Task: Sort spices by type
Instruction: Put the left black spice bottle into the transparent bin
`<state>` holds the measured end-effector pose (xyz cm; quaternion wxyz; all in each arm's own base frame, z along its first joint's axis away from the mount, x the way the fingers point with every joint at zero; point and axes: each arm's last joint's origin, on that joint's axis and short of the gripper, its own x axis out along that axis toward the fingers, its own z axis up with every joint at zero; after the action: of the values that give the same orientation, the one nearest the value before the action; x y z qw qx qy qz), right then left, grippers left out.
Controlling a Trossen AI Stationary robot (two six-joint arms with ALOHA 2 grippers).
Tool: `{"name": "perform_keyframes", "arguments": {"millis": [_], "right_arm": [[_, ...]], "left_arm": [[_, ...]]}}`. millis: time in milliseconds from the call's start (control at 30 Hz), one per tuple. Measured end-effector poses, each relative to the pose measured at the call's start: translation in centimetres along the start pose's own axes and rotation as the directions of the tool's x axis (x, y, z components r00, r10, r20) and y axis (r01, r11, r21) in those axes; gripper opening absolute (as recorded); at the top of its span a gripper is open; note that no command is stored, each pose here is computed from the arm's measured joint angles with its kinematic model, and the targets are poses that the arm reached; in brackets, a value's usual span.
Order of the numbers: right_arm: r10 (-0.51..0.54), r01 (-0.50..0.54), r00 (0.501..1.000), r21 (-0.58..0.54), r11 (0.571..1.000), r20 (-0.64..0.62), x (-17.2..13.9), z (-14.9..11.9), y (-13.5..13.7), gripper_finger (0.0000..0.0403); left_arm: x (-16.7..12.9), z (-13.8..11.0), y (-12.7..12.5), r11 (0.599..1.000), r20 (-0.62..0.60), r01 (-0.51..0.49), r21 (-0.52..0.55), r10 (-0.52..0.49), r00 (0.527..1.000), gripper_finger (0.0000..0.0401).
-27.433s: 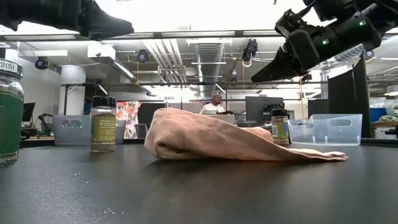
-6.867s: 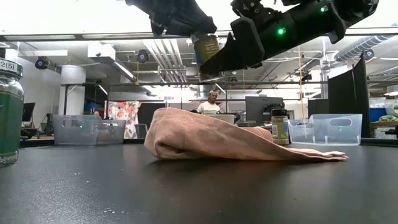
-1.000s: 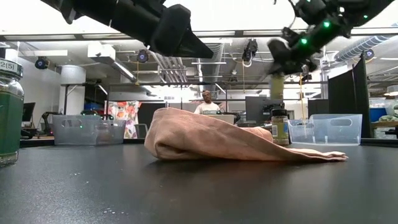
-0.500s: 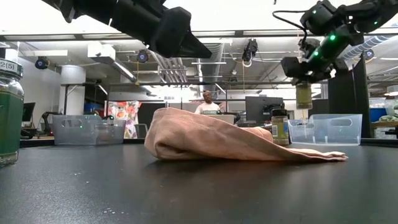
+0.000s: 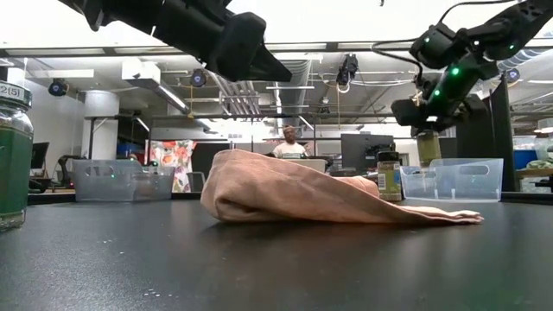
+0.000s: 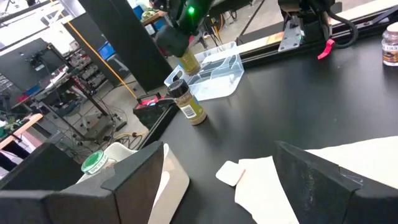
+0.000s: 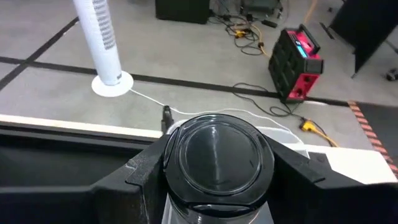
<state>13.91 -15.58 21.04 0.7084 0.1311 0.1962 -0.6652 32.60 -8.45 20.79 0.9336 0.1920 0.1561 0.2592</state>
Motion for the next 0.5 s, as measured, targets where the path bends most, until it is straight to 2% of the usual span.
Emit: {"name": "perform_keyframes", "arguments": {"millis": [267, 500], "right_arm": [[-0.051, 0.051, 0.999, 0.025, 0.998, 0.015, 2.3, -0.6, 0.6, 0.0196], [-0.049, 0.049, 0.996, 0.000, 0.999, -0.071, 5.0, -1.8, 0.4, 0.0196]], "left_arm": [[0.0, 0.0, 0.0, 1.000, -0.001, 0.000, 0.001, 0.000, 1.000, 0.0285], [-0.1, -0.1, -0.1, 1.000, -0.008, 0.003, 0.004, -0.003, 1.000, 0.0285]]}}
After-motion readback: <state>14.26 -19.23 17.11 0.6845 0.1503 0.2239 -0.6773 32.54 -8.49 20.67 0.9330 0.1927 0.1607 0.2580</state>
